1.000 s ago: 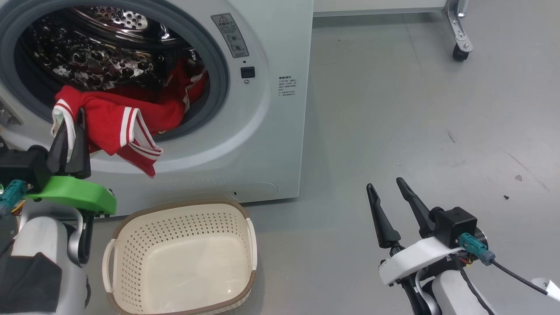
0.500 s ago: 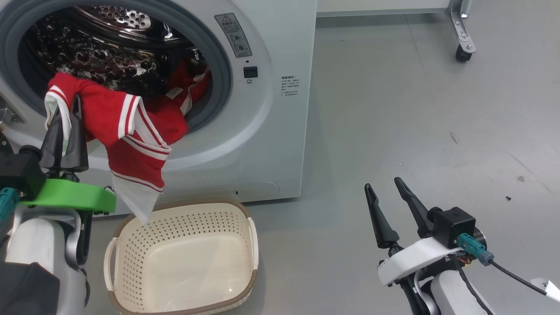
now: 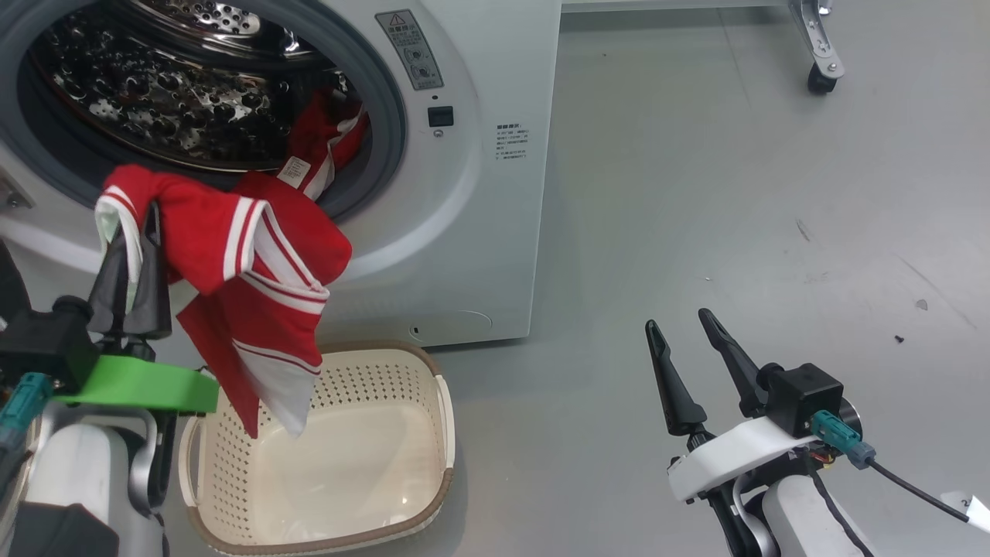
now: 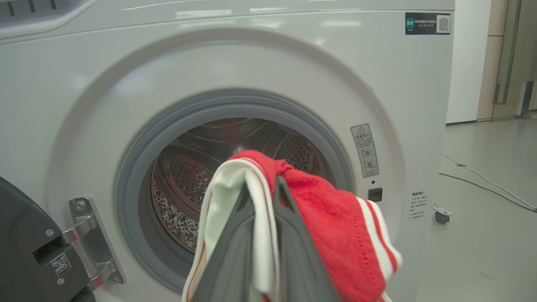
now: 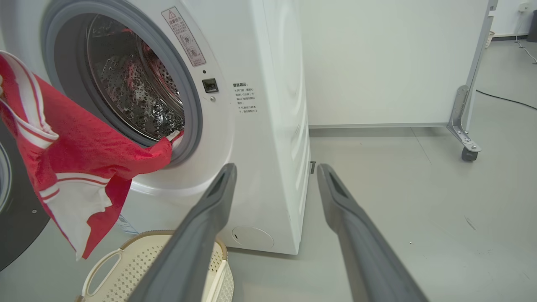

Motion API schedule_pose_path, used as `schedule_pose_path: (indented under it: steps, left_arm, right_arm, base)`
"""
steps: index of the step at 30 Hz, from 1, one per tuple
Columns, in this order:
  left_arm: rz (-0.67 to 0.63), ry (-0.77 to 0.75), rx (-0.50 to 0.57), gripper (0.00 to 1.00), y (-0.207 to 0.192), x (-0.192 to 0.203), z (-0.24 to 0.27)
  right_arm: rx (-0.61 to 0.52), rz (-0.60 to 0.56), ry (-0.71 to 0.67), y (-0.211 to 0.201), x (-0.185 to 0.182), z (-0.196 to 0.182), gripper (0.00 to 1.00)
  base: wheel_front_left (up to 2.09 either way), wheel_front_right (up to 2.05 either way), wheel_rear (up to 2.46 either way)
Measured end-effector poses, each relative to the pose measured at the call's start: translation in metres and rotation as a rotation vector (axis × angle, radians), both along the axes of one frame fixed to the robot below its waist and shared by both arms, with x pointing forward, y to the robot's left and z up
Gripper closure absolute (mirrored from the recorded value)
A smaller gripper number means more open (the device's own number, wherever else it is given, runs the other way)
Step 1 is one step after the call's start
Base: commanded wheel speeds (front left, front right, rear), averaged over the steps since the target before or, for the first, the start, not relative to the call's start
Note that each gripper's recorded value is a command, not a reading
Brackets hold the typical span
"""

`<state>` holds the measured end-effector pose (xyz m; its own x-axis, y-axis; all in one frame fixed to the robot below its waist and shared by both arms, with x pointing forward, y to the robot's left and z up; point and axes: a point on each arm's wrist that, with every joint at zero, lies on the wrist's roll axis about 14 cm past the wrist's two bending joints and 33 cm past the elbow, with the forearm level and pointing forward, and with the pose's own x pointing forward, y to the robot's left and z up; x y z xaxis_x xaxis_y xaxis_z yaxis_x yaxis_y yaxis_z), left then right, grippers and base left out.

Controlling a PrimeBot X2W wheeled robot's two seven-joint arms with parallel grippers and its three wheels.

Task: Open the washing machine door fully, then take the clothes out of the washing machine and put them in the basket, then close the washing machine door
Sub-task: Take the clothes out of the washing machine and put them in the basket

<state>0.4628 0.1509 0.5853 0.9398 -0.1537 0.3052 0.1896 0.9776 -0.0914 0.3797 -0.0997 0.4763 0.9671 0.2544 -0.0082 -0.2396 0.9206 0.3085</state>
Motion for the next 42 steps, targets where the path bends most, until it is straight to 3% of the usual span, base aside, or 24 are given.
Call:
schedule_pose_path:
  steps: [31,42]
  left_arm:
    - [-0.081,0.712,0.101,1.0,-0.017,-0.019,-0.235]
    - [-0.14,0.824,0.152,1.0,-0.032,0.003,-0.281]
  right_arm:
    - [-0.022,-0.075,0.102,-0.028,0.021,-0.039,0.0]
    - [-0.04,-0.109,0.144,-0.041,0.033,-0.059,0.0]
  base:
    - [0.0,0.0,0.0]
    - [0.0,0.0,0.0]
